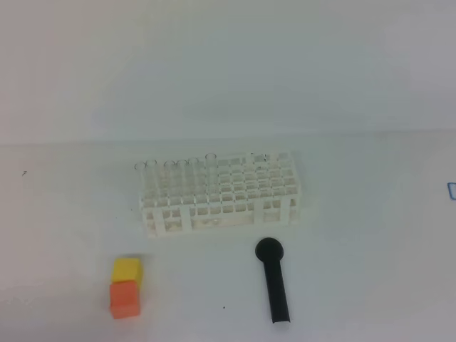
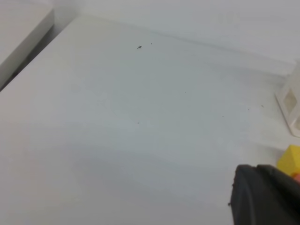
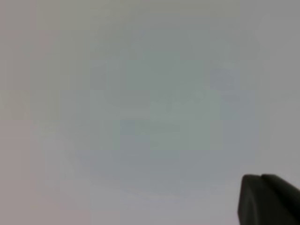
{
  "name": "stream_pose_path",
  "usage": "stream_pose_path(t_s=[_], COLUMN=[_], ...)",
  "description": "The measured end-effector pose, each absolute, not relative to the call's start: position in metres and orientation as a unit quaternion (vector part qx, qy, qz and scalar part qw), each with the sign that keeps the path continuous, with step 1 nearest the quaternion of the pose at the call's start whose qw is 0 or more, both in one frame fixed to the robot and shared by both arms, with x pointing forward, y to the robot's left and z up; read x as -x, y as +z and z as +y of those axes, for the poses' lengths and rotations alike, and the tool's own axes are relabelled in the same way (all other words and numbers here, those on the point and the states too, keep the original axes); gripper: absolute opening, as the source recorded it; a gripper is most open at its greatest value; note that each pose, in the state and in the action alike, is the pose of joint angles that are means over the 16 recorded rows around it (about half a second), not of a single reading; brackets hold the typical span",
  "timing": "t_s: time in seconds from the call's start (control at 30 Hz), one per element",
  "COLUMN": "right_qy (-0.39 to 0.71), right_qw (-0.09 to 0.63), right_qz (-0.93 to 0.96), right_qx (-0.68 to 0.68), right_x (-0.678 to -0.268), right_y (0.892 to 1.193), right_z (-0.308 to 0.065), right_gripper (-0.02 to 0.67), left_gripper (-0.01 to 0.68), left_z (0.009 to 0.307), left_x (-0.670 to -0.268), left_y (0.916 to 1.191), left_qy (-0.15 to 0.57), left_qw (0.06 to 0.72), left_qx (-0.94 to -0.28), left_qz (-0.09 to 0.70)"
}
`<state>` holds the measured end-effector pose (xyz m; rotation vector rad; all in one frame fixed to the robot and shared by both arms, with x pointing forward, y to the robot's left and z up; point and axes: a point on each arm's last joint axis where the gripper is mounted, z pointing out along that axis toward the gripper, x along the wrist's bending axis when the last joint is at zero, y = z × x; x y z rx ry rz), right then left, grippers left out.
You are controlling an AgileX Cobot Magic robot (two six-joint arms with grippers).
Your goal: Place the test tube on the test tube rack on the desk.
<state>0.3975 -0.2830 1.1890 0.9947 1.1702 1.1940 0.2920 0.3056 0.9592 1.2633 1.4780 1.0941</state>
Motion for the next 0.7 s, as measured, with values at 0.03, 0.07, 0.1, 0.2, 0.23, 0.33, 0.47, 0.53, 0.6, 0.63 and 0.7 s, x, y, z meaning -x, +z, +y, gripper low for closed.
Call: stream_pose_path(t_s=[0.03,0.07,0.1,0.2,0.23,0.33,0.47,0.53,0.6,0.63,0.7], right_qy=[0.503,0.499,0.495,0.483,0.480,0.471,0.461,0.458,0.457,0.458,0.461], right_qw=[0.566,0.569,0.573,0.581,0.583,0.586,0.583,0.581,0.578,0.576,0.572], right_qz=[0.494,0.491,0.486,0.472,0.467,0.456,0.447,0.445,0.445,0.445,0.447], right_qx=[-0.427,-0.431,-0.437,-0.454,-0.460,-0.478,-0.497,-0.504,-0.508,-0.510,-0.511], right_x=[-0.389,-0.380,-0.371,-0.346,-0.338,-0.322,-0.311,-0.308,-0.307,-0.307,-0.307], right_y=[1.182,1.174,1.166,1.136,1.126,1.095,1.062,1.051,1.043,1.040,1.036], right_z=[-0.288,-0.293,-0.297,-0.306,-0.308,-0.311,-0.313,-0.314,-0.314,-0.313,-0.313], right_gripper=[-0.001,-0.001,-0.001,-0.001,-0.001,-0.001,-0.001,-0.001,-0.001,-0.001,-0.001], left_gripper=[-0.001,-0.001,-0.001,-0.001,-0.001,-0.001,-0.001,-0.001,-0.001,-0.001,-0.001], left_z=[0.306,0.306,0.306,0.306,0.306,0.306,0.306,0.306,0.306,0.306,0.306], left_x=[-0.292,-0.292,-0.292,-0.292,-0.292,-0.292,-0.292,-0.292,-0.292,-0.292,-0.292], left_y=[0.959,0.959,0.959,0.959,0.959,0.959,0.959,0.959,0.959,0.959,0.959], left_qy=[0.440,0.440,0.440,0.440,0.440,0.440,0.440,0.440,0.440,0.440,0.440], left_qw=[0.440,0.440,0.440,0.440,0.440,0.440,0.440,0.440,0.440,0.440,0.440], left_qx=[-0.509,-0.509,-0.509,-0.509,-0.509,-0.509,-0.509,-0.509,-0.509,-0.509,-0.509], left_qz=[0.595,0.595,0.595,0.595,0.595,0.595,0.595,0.595,0.595,0.595,0.595])
